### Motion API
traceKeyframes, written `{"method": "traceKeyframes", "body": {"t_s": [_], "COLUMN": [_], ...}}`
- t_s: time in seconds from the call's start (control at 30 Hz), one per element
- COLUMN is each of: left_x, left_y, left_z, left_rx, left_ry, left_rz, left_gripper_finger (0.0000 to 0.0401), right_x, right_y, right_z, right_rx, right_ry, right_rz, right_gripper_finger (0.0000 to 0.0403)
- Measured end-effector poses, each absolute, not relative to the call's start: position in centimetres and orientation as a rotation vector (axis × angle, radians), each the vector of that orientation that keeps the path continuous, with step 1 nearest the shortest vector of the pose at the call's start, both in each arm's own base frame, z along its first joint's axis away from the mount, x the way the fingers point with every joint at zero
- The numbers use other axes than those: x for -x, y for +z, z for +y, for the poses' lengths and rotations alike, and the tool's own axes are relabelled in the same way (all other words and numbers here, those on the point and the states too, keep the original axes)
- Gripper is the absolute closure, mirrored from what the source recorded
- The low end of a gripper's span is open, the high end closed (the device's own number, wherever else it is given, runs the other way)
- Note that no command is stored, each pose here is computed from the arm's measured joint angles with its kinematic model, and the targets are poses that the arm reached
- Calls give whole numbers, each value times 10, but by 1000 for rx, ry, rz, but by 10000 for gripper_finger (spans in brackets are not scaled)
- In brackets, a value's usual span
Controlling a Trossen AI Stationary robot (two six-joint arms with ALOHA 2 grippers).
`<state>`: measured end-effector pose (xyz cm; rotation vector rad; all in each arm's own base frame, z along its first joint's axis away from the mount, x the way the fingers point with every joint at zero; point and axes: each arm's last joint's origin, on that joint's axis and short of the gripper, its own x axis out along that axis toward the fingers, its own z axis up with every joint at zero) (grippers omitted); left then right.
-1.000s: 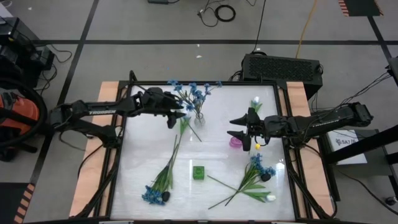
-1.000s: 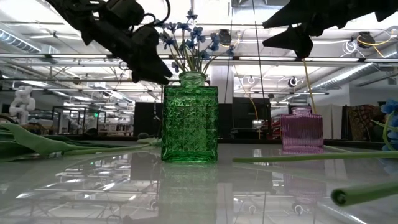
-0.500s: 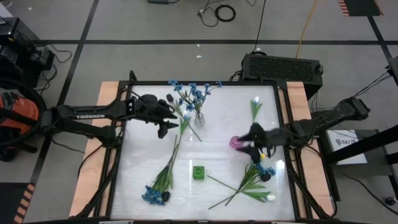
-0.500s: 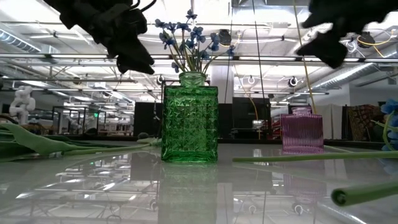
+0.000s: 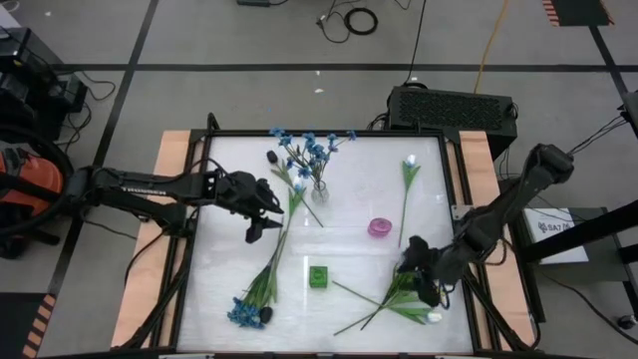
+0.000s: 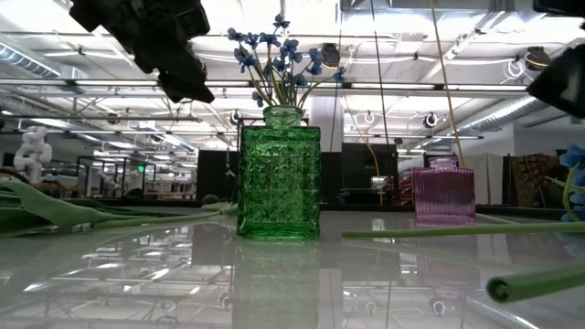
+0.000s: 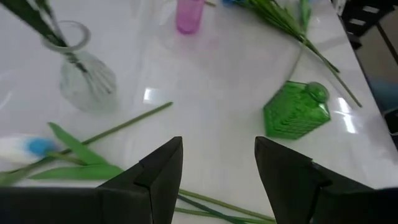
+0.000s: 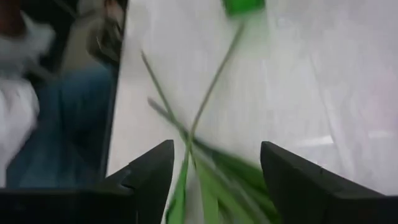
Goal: Sort flowers into vase by color
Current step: Put the right blue flowers into the transparent vase
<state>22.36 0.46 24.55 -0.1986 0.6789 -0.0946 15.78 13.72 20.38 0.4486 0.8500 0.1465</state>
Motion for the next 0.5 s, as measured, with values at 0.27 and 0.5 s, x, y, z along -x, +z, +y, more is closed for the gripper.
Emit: {"method": "traceKeyframes", "body": {"t_s": [0.27, 0.5], "left_x": [-223, -223], "left_y": [246, 246], "left_z": [-15, -24], "left_rx": [189, 174], "left_ry": [-164, -199], "left_rz": [687, 683], "left_gripper_finger": [194, 194], "right_x": [-180, -199], "right_y": [199, 194], "right_z": [161, 174], "right_rx": [-106, 231], "right_ry": [194, 194], "right_rz": [1085, 1216], "right_gripper_finger": [194, 188]}}
